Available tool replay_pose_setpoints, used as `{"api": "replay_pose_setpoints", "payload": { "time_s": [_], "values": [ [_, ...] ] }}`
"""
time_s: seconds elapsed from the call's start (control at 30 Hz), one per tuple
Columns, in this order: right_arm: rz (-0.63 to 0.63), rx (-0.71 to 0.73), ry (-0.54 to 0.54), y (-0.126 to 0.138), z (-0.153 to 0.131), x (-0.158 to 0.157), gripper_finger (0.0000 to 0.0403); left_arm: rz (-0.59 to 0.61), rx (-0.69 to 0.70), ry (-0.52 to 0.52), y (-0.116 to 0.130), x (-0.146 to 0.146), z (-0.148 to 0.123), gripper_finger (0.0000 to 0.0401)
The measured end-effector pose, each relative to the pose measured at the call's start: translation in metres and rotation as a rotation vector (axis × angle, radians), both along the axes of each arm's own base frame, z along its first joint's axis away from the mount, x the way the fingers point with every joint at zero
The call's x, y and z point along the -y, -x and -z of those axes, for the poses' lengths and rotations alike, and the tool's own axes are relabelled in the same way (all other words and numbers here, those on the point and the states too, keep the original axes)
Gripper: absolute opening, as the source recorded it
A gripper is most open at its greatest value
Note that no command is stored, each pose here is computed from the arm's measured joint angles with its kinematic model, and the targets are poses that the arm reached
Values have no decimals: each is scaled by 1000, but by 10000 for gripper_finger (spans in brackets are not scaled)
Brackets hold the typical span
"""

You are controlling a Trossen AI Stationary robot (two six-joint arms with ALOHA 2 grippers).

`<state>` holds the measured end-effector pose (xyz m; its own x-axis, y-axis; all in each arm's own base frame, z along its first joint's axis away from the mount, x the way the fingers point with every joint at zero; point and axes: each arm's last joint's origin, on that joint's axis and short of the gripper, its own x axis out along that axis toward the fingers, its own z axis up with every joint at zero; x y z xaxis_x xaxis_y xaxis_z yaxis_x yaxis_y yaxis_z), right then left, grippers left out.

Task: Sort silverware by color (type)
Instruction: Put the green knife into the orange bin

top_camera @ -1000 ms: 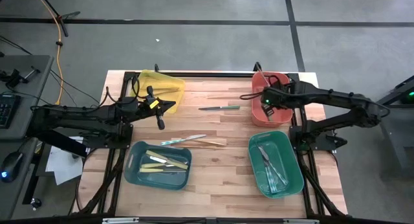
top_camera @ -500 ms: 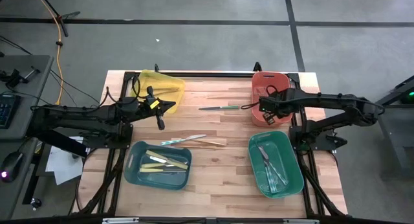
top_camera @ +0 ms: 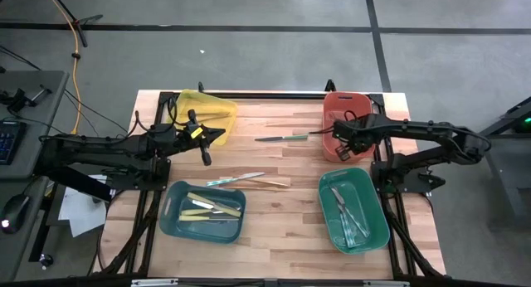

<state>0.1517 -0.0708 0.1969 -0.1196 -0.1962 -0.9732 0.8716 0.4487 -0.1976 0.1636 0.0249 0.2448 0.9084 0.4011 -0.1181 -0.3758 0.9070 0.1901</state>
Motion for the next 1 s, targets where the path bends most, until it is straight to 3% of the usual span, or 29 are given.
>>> {"api": "replay_pose_setpoints", "payload": {
  "time_s": [1.0],
  "values": [
    [11,75,-56,-3,2,4,12,2,-6,-23,0,0,0,0]
  ]
}}
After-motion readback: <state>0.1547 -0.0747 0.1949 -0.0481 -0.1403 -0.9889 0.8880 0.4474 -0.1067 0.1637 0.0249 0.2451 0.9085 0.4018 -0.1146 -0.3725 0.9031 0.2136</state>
